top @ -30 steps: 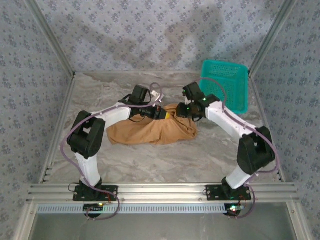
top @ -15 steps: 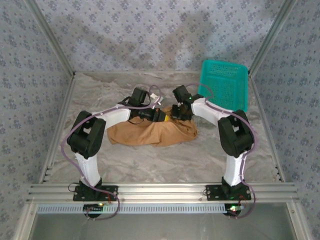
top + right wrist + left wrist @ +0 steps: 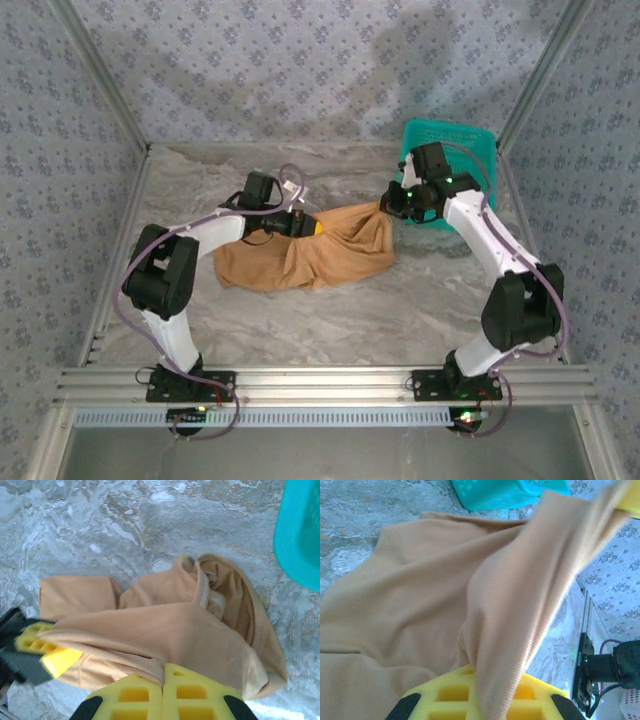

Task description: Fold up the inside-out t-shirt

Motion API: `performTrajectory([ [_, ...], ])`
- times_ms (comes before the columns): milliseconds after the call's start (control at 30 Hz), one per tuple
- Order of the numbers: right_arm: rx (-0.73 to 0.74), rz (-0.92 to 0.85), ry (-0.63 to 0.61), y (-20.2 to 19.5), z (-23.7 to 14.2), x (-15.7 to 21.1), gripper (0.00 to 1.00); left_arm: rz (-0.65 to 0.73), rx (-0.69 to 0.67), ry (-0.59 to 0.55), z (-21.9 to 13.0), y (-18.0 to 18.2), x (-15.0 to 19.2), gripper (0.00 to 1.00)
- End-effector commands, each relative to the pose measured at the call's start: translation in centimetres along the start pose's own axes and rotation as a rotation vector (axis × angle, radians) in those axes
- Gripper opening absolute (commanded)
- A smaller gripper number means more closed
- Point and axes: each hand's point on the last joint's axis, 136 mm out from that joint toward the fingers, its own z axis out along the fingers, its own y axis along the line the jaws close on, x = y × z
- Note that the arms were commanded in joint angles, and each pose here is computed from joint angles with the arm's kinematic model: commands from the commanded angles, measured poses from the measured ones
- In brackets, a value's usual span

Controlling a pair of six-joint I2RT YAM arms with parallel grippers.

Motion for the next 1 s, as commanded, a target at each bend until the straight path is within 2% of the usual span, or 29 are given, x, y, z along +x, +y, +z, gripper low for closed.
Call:
performTrajectory([
  [0,0.027,0.016,0.043,-1.9,3.8,-1.3,0.00,-0.063,-0.054,0.049,0.0,1.6,2.3,0.00],
  [100,0.129,0.015,0.072,-2.7,6.4,-2.6,0.01,-0.074,-0.052,0.060,0.3,1.6,2.8,0.00],
  [133,0.162,0.001,0.080,-2.7,6.8,-2.8,0.08,-0.075,-0.054,0.058,0.4,1.6,2.8,0.00],
  [200,0.239,-0.027,0.084,-2.8,6.6,-2.5,0.29,-0.083,-0.048,0.049,0.5,1.3,2.7,0.00],
  [267,0.287,-0.060,0.060,-2.3,5.7,-1.7,0.34,-0.083,-0.041,0.037,0.7,0.8,2.3,0.00],
  [367,0.312,-0.100,0.018,-1.0,4.5,0.5,0.34,-0.071,-0.038,0.025,0.9,0.3,1.9,0.00],
  [467,0.276,-0.102,-0.014,0.7,4.9,2.6,0.31,-0.068,-0.035,0.024,1.1,0.0,1.8,0.00],
  [533,0.268,-0.093,0.008,1.0,6.0,3.8,0.33,-0.068,-0.036,0.027,1.1,-0.1,1.8,0.00],
  [600,0.277,-0.088,0.043,0.7,7.4,4.8,0.39,-0.067,-0.041,0.028,0.9,-0.2,1.8,0.00],
  [733,0.248,-0.036,0.116,1.0,10.8,6.0,0.40,-0.061,-0.049,0.023,0.6,-0.4,1.6,0.00],
  [800,0.281,-0.028,0.140,0.6,12.2,6.0,0.38,-0.055,-0.053,0.016,0.4,-0.6,1.4,0.00],
  [833,0.290,-0.021,0.157,0.3,12.6,6.1,0.33,-0.055,-0.057,0.013,0.3,-0.5,1.3,0.00],
  [933,0.291,-0.012,0.152,0.1,12.3,4.9,0.00,-0.068,-0.070,-0.001,-0.2,-0.1,1.0,0.03],
  [967,0.279,-0.011,0.134,0.5,11.5,4.3,0.00,-0.075,-0.079,-0.006,-0.4,0.3,0.9,0.05],
])
